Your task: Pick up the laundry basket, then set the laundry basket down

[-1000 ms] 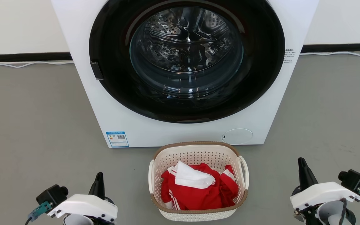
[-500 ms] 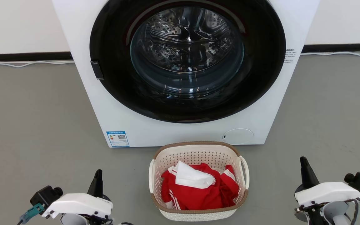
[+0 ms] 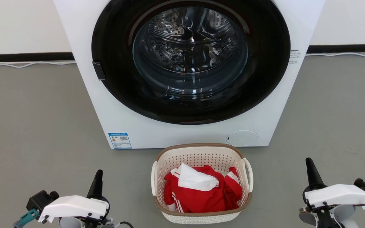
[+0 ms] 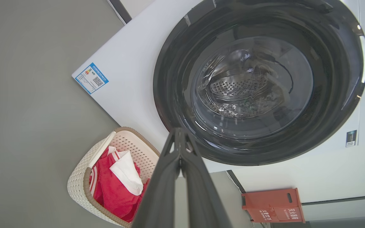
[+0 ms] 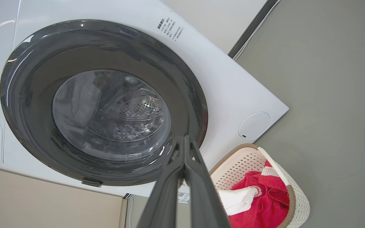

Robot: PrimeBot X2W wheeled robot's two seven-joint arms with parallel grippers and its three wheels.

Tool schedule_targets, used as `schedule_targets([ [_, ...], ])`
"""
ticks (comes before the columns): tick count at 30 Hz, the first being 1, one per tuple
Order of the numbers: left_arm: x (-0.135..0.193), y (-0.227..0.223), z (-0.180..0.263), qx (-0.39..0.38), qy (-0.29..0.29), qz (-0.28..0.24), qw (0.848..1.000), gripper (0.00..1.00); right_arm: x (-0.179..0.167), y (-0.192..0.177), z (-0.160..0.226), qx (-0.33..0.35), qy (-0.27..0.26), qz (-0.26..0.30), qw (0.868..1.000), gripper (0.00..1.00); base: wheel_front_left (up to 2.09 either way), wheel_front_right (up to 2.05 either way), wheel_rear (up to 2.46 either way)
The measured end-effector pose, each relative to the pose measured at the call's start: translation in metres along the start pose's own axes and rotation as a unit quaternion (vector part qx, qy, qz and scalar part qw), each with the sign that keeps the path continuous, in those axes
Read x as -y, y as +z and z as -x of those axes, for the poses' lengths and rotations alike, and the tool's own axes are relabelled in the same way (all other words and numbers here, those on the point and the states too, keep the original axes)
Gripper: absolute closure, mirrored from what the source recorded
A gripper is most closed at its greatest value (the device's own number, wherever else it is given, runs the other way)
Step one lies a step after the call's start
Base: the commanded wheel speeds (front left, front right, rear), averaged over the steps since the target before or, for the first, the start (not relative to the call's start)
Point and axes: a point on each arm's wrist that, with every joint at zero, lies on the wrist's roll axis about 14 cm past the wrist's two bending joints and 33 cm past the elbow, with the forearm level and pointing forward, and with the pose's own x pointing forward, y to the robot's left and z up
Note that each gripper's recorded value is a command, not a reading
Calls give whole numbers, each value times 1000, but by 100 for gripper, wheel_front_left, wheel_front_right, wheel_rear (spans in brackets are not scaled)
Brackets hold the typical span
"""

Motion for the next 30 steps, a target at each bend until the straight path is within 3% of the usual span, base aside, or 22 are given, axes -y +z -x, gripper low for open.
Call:
schedule_targets([
  [17,10,10,0,2,-26,89,996,100,-9,4,2,3,15,-100,995,100,0,0,0],
  [30,20,18,0,3,-52,160,986,100,-15,9,4,4,30,-183,983,100,0,0,0],
])
